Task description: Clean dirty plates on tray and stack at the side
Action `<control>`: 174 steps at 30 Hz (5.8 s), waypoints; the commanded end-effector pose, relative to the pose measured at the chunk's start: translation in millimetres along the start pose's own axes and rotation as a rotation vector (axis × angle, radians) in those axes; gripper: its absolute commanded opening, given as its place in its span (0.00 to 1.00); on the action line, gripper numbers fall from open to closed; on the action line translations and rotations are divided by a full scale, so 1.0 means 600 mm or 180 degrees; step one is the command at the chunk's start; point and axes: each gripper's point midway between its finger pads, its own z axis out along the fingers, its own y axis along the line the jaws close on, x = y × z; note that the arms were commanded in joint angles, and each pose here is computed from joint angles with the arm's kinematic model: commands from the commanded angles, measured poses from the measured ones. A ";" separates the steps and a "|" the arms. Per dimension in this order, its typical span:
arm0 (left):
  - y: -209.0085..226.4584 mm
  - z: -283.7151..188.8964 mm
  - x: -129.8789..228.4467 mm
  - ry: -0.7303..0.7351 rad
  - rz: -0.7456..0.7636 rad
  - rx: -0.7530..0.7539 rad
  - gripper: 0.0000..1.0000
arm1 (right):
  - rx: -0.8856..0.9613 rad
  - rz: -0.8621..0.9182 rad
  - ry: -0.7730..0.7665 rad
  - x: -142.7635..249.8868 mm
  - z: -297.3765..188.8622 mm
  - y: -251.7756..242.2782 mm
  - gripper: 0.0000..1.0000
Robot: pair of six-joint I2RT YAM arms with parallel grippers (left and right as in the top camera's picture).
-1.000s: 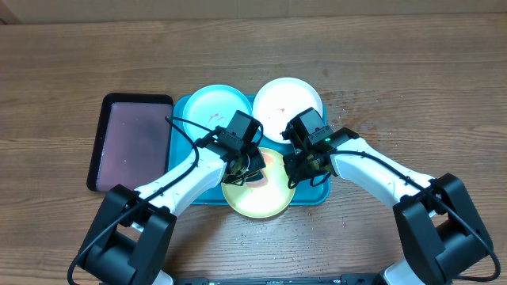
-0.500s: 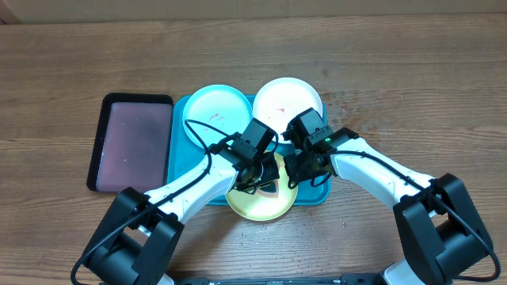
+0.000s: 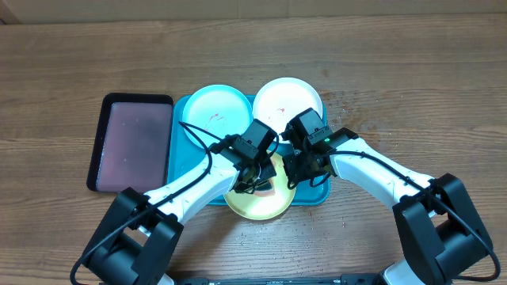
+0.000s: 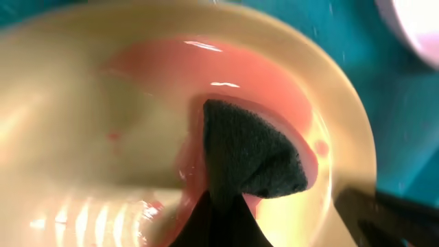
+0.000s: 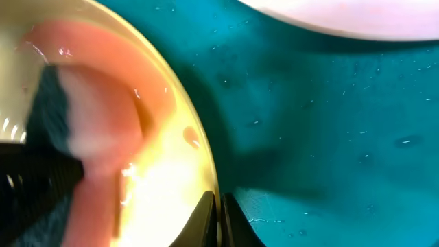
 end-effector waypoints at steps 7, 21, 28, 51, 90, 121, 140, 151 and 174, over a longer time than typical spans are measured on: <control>0.045 -0.006 -0.076 -0.0488 -0.0205 -0.0361 0.04 | 0.0125 -0.0016 -0.0111 -0.021 -0.009 -0.008 0.04; -0.037 -0.042 0.033 0.0068 0.0554 -0.0240 0.04 | 0.0172 -0.0014 -0.0121 -0.022 -0.009 -0.013 0.04; -0.027 -0.037 0.026 -0.0114 0.0316 -0.0370 0.04 | 0.0171 -0.0015 -0.0122 -0.022 -0.009 -0.012 0.04; 0.018 -0.010 -0.005 -0.0444 -0.0127 -0.0708 0.04 | 0.0175 -0.0013 -0.0110 -0.021 -0.009 -0.013 0.04; 0.159 -0.234 -0.224 -0.1096 0.0592 -0.0511 0.04 | -0.0200 -0.0019 0.0026 -0.006 -0.009 0.020 0.04; 0.362 -0.129 -0.354 -0.0854 0.0661 -0.1246 0.04 | 0.2490 -0.0379 -0.1566 -0.182 -0.252 -0.032 0.04; 0.383 -0.104 -0.374 -0.0882 0.0603 -0.1261 0.55 | 0.3092 -0.0713 -0.2306 -0.180 -0.310 0.076 0.04; 0.374 -0.105 -0.396 -0.1061 0.0607 -0.1198 0.56 | 0.3026 -0.0636 -0.2431 -0.186 -0.323 0.082 0.04; 0.364 -0.087 -0.424 -0.1125 0.0697 -0.1114 0.04 | 0.2498 -0.0143 -0.2362 -0.198 -0.305 0.045 0.04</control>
